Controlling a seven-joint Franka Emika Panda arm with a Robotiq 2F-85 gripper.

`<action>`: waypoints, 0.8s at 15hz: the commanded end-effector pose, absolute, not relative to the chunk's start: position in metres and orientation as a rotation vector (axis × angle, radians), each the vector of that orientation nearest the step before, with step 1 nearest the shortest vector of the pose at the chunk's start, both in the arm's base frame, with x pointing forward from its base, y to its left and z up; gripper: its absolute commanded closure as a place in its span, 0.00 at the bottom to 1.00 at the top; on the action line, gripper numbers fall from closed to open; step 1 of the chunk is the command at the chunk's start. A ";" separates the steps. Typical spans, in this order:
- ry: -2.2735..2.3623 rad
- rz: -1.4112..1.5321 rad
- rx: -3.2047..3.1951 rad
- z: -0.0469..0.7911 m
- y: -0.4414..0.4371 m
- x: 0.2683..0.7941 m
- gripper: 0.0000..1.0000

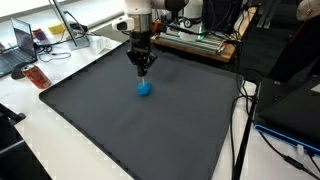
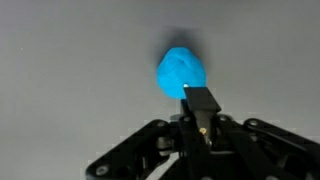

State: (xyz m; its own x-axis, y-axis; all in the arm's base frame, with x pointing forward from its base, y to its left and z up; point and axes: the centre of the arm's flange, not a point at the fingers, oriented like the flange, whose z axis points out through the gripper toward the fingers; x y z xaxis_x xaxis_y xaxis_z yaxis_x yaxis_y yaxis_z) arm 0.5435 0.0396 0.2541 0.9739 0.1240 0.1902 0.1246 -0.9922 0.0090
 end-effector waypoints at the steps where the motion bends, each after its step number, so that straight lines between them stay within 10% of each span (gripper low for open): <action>1: -0.231 -0.224 -3.092 0.237 0.041 0.557 0.97; 12: -0.240 -0.148 -3.067 0.234 0.040 0.561 0.97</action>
